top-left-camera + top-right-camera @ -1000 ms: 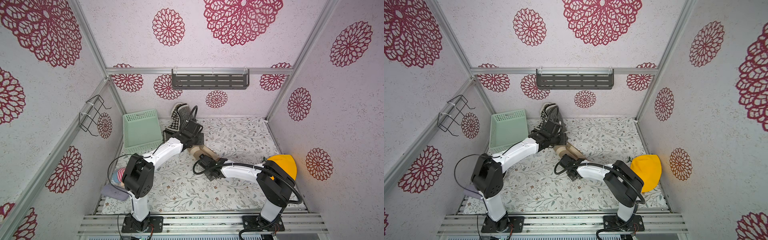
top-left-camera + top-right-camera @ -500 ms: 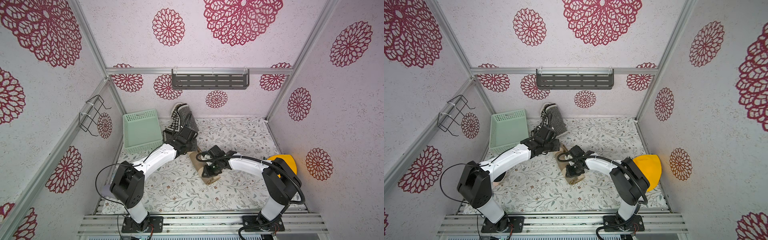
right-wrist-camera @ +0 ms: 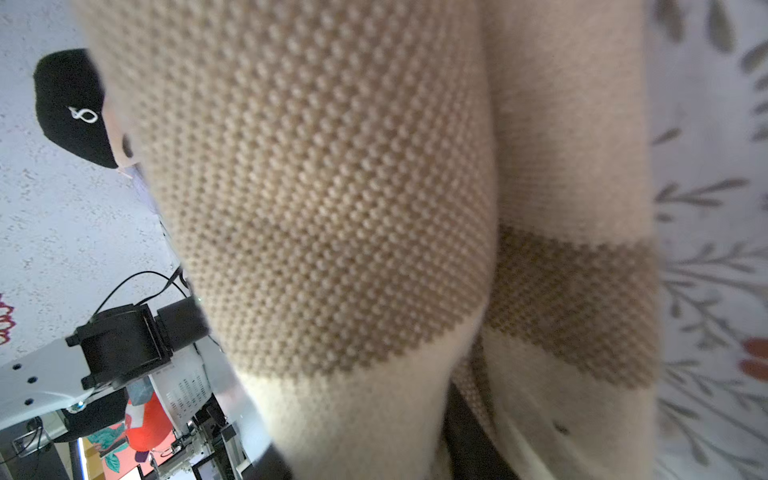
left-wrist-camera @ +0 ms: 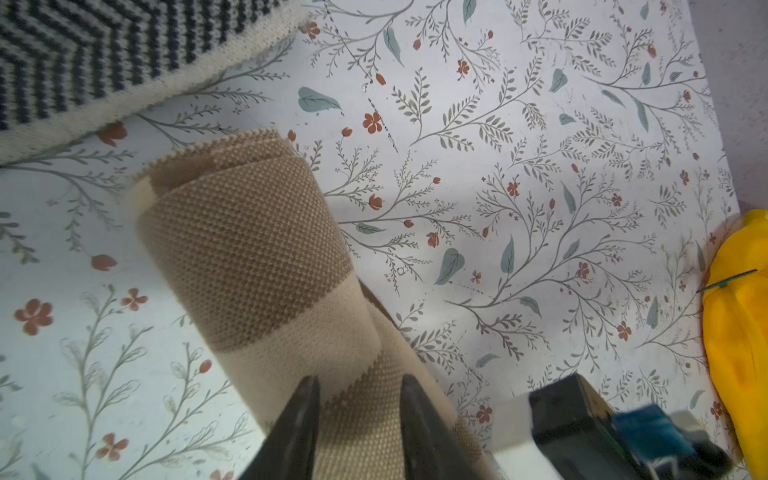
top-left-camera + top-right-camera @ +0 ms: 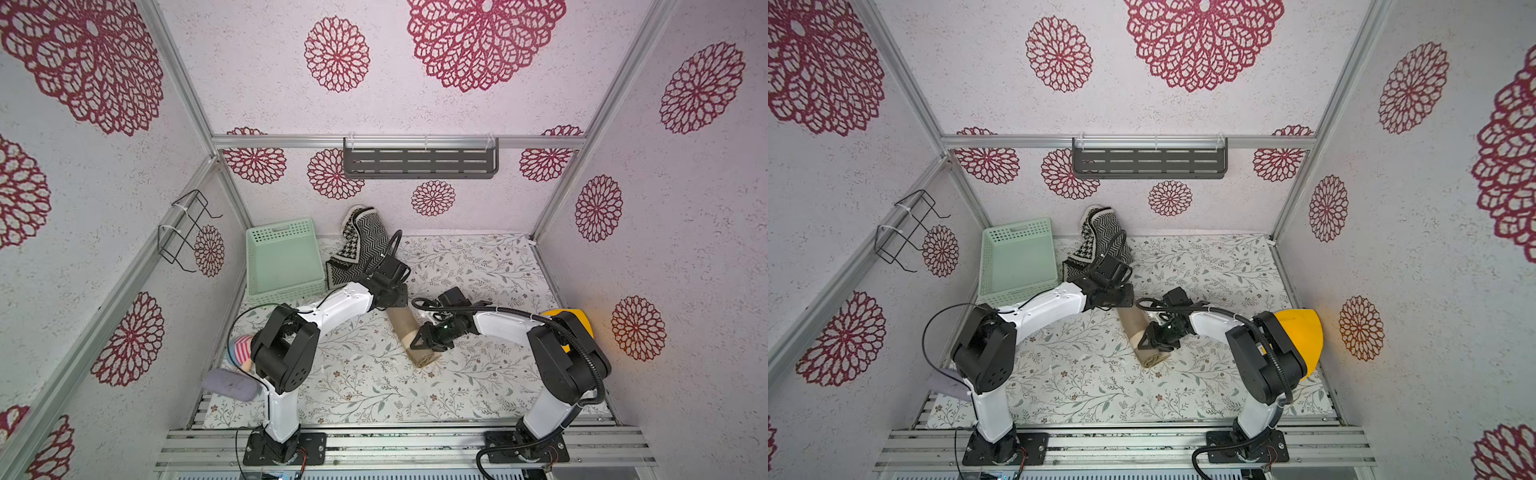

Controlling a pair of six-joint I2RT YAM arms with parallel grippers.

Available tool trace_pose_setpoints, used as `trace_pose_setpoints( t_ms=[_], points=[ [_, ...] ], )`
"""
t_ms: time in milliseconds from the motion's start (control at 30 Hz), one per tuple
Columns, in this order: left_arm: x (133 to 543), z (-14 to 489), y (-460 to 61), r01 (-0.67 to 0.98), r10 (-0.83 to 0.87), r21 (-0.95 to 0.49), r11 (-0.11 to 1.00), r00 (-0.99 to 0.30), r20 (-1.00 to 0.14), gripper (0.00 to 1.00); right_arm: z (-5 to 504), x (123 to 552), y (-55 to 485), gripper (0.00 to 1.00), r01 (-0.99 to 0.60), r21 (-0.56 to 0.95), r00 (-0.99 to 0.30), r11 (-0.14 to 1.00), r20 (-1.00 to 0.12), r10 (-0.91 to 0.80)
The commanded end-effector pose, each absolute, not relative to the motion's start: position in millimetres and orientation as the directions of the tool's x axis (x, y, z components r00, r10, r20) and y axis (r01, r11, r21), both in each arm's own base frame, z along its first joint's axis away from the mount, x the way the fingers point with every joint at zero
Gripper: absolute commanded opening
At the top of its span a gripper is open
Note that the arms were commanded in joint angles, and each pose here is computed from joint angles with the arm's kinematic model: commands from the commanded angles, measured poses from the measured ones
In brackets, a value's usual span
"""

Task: Roll up the scarf and place it into the basket
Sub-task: Roll the scarf at the center of the board, then pick up the scarf at the center of the board.

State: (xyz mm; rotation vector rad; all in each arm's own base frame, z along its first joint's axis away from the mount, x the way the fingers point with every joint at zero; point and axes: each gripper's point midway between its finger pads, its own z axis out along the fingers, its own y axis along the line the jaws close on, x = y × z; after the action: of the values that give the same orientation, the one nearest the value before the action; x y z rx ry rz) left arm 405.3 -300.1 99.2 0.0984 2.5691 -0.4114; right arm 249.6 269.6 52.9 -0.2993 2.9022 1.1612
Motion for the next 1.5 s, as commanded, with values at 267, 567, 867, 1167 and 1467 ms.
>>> trace_pose_setpoints(
  t_ms=[267,567,867,1167,1467],
  points=[
    [430.4,52.4,-312.2,0.134,0.001,-0.253,0.958,-0.884,-0.467,0.31,65.0,261.6,228.4,0.62,-0.189,0.564,-0.982,0.804,-0.129,-0.14],
    [443.0,41.2,-325.1,0.132,-0.003,-0.267,0.955,-0.892,-0.452,0.31,60.2,271.7,213.1,0.69,-0.196,0.474,-0.977,0.859,-0.165,-0.132],
    [439.3,83.6,-333.8,0.145,-0.032,-0.354,0.924,-0.893,-0.449,0.48,27.6,269.9,203.9,0.52,-0.128,0.457,-0.99,0.88,-0.119,-0.082],
    [408.4,153.2,-319.9,0.126,-0.122,-0.464,0.877,-0.874,-0.47,0.63,24.9,271.3,212.7,0.48,-0.098,0.514,-0.993,0.852,-0.113,-0.046],
    [380.5,122.3,-283.6,-0.037,-0.253,-0.464,0.885,-0.875,-0.413,0.83,30.0,272.8,223.3,0.49,-0.079,0.576,-0.993,0.814,-0.114,-0.015]
  ],
)
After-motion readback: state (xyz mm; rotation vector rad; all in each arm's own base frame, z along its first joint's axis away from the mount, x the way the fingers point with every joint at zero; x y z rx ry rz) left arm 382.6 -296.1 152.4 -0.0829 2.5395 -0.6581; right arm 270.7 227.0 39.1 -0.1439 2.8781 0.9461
